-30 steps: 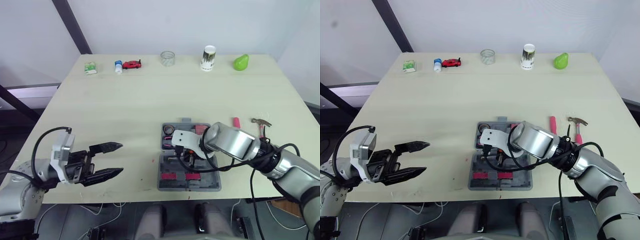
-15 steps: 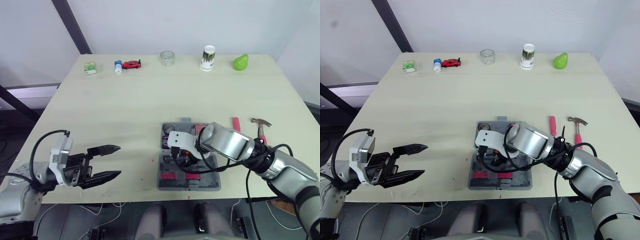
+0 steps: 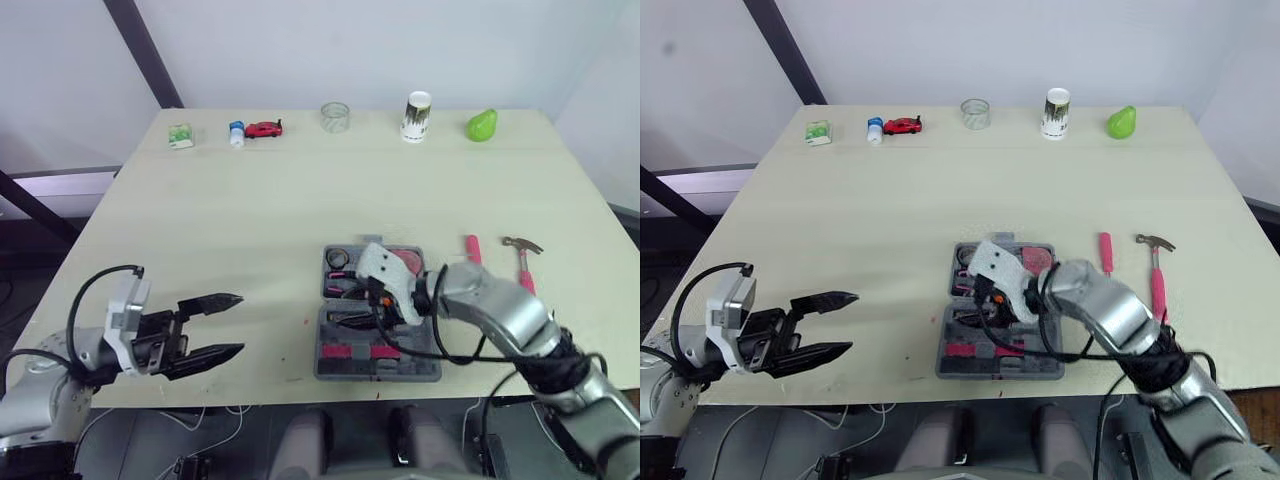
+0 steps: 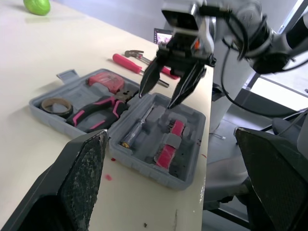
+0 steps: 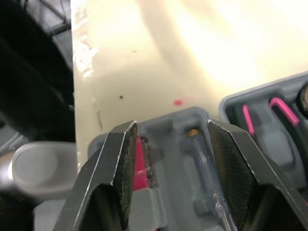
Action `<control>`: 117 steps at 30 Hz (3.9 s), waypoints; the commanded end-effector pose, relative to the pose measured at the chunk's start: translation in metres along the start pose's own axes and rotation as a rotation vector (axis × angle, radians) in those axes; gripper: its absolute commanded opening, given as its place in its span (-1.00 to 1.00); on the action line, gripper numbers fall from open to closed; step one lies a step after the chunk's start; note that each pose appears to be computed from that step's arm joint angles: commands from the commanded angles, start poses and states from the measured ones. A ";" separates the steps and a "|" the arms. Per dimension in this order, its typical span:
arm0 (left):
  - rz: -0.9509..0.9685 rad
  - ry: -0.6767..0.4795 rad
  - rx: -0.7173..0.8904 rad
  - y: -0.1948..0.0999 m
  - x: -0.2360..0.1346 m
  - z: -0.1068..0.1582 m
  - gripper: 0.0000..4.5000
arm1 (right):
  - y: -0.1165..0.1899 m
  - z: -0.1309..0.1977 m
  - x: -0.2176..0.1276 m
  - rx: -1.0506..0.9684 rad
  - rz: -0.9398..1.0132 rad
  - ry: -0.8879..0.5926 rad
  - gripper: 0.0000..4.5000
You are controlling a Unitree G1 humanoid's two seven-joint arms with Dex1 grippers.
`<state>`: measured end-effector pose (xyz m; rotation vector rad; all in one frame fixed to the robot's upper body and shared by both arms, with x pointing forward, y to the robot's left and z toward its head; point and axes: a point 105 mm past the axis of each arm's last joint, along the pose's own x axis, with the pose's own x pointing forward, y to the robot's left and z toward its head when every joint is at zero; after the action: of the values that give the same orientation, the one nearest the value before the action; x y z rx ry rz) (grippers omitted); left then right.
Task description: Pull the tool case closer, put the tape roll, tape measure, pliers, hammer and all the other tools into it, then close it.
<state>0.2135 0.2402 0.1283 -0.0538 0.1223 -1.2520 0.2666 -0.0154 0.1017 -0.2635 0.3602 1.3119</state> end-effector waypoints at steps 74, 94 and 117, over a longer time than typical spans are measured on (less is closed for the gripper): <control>0.398 -0.085 -0.083 0.053 0.078 -0.012 1.00 | 0.032 -0.149 -0.240 0.297 -0.944 -0.281 0.94; -0.058 -0.105 0.113 0.021 0.130 0.054 1.00 | -0.103 -0.084 -0.238 0.310 -1.200 -0.158 0.94; -0.167 -0.184 0.167 -0.004 0.107 0.058 1.00 | -0.187 -0.132 -0.214 0.597 -1.323 -0.083 0.32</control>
<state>0.2537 0.1311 0.1709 -0.0449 -0.1070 -1.4027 0.3836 -0.2973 0.0540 0.1068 0.4149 -0.1076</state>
